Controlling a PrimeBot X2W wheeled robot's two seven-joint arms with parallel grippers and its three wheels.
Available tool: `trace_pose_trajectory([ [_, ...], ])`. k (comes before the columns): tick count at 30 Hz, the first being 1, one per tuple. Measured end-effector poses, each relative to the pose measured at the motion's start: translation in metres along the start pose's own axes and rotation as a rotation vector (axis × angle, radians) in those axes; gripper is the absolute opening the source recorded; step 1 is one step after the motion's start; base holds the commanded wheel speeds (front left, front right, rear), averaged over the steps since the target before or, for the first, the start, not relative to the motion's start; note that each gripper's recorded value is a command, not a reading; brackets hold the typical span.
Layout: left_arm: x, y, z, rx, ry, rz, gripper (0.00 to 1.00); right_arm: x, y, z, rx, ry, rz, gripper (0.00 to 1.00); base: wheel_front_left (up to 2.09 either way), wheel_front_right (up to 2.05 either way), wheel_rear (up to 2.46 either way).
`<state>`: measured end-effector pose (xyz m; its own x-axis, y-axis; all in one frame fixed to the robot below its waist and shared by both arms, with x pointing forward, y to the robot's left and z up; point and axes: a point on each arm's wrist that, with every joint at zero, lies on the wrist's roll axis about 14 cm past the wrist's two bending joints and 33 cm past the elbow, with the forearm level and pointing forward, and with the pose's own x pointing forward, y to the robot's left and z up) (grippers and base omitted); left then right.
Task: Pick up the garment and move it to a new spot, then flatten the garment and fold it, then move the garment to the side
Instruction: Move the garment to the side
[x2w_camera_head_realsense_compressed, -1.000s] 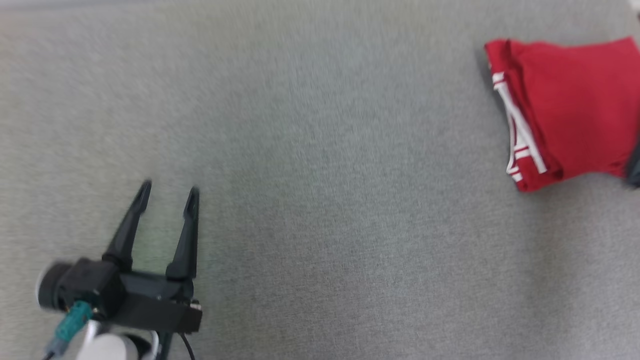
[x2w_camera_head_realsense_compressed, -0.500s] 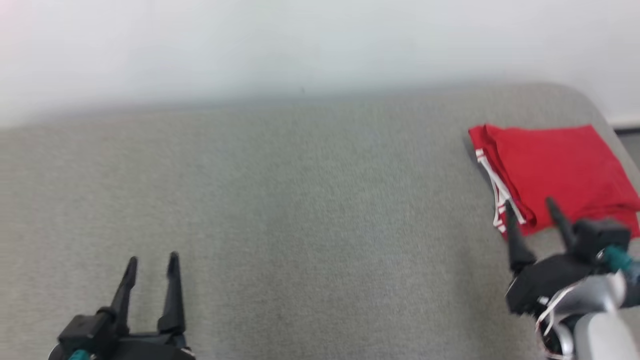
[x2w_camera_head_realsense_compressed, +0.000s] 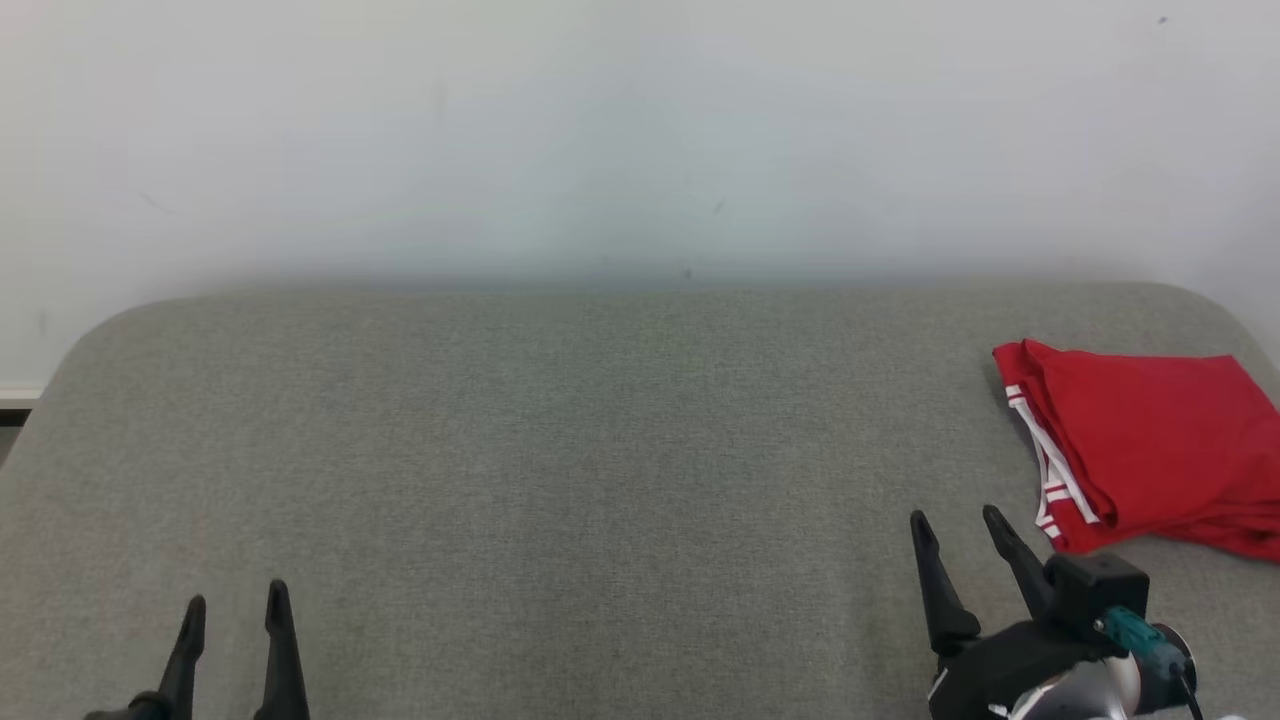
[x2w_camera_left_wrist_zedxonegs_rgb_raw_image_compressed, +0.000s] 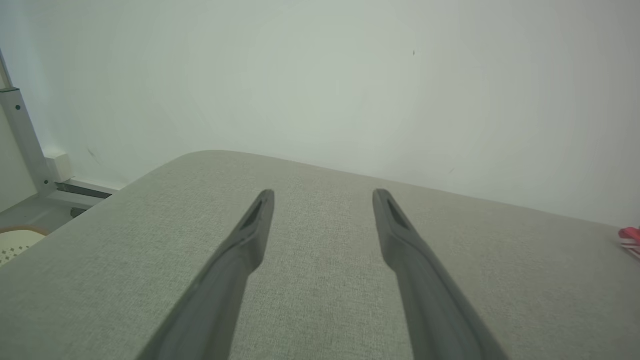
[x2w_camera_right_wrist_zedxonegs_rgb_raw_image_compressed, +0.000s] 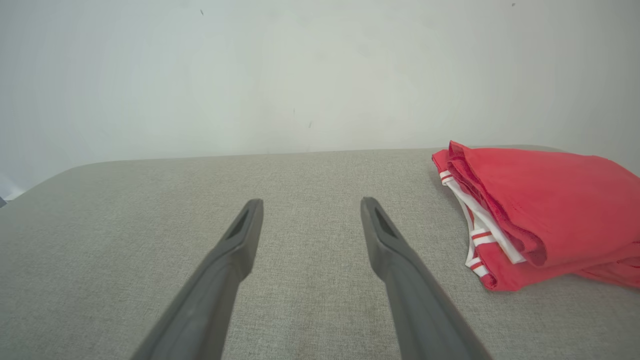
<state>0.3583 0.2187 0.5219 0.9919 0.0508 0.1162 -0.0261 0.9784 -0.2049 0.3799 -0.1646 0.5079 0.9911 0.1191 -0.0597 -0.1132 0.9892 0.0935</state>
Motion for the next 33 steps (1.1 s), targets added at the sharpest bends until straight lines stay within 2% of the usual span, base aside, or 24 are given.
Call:
trace_pose_trajectory([
  [11, -0.022, 0.01, -0.019, 0.018, 0.056, 0.015, 1.0, -0.013, 0.01, -0.03, -0.012, 0.058, 0.024, 1.0, 0.0, 0.0, 0.0],
  [33, -0.014, 0.0, -0.03, -0.011, 0.082, -0.016, 1.0, -0.015, 0.003, -0.033, 0.008, 0.062, -0.001, 1.0, 0.0, 0.0, 0.0],
])
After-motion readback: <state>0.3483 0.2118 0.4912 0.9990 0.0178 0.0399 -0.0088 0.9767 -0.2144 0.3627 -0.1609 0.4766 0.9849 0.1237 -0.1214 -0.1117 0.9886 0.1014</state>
